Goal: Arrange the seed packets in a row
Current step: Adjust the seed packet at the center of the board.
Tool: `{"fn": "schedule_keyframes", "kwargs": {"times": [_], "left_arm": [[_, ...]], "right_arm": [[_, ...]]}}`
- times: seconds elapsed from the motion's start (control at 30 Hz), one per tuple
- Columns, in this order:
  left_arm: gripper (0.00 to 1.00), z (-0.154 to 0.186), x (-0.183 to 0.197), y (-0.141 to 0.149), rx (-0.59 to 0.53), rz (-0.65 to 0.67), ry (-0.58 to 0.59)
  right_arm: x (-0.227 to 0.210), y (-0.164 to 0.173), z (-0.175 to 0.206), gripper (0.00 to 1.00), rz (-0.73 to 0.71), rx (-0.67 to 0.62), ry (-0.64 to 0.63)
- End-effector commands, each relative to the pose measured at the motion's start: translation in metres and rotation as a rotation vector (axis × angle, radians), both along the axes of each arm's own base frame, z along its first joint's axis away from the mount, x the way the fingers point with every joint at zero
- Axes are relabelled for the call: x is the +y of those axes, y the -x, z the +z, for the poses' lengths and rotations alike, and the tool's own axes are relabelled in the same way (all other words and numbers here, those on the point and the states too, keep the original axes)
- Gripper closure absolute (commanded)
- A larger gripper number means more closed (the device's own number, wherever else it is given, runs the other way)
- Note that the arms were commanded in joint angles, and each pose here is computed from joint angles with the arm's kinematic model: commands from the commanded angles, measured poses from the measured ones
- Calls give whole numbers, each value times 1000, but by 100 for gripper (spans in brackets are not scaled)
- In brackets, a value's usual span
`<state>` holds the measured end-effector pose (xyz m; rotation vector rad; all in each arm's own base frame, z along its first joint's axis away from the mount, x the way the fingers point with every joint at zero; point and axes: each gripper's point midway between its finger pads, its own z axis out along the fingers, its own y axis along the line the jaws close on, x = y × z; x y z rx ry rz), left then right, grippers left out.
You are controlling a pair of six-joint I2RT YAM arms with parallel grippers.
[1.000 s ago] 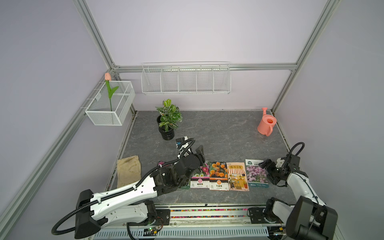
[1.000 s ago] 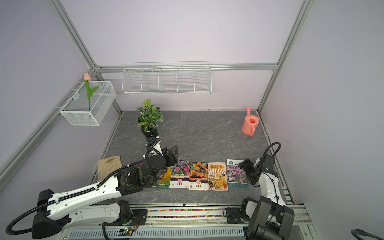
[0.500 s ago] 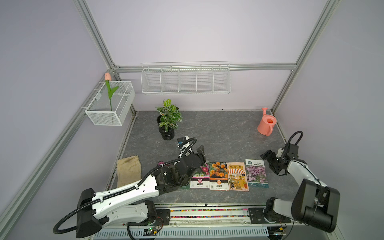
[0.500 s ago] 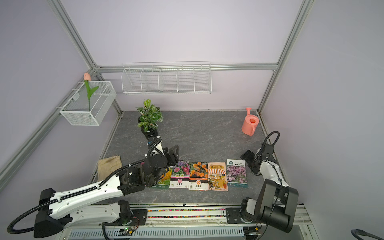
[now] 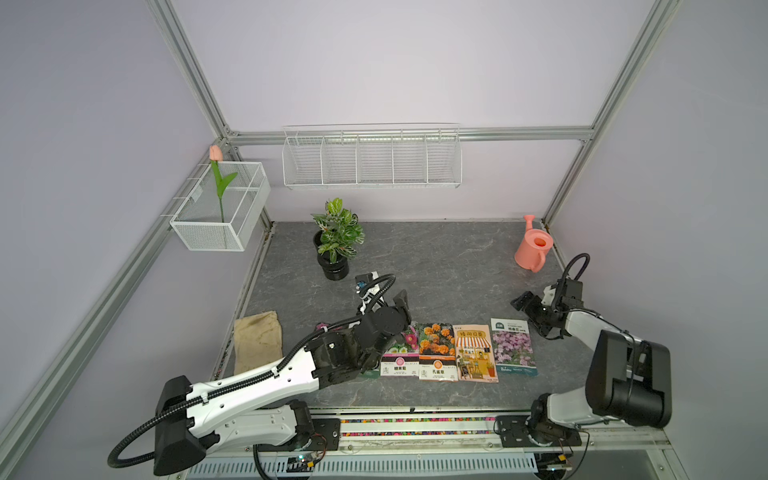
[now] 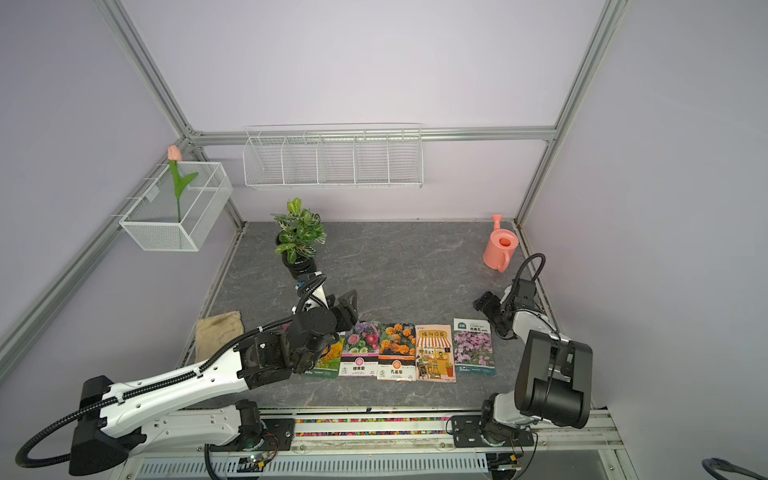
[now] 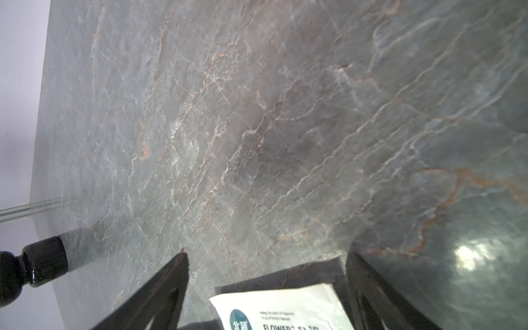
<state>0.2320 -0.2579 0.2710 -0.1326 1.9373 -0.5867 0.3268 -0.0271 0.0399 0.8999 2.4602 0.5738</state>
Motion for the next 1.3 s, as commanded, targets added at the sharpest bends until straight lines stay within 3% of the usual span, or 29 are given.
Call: {"fn": "schedule_keyframes", "kwargs": {"times": [0.0,0.47,0.57,0.6,0.7,0.8,0.93,1.0,1.07,1.17,1.27], "left_arm": [[33,11,6,-3,-15,27,2],[33,12,11,-2,-8,38,11],[31,18,17,-5,-25,65,-9],[27,23,23,-9,-25,93,-17],[0,39,53,-32,-6,206,-21],[0,53,98,-62,-60,423,-34],[0,57,145,-101,-159,622,-150],[0,53,169,-118,-191,697,-263],[0,33,197,-137,-125,733,-382],[1,-2,247,-149,-21,826,-451],[0,-40,284,-156,-16,841,-509]], "right_arm": [[9,1,-4,12,19,21,-23],[21,15,5,12,50,40,-27],[11,19,9,12,27,54,47],[5,19,14,12,15,52,93],[0,11,45,11,33,5,255],[22,-15,90,11,117,-121,370],[64,-59,135,12,246,-332,435],[80,-76,141,12,323,-413,456],[88,-87,135,12,402,-433,494],[86,-91,120,12,473,-432,591],[80,-87,100,11,525,-465,690]]}}
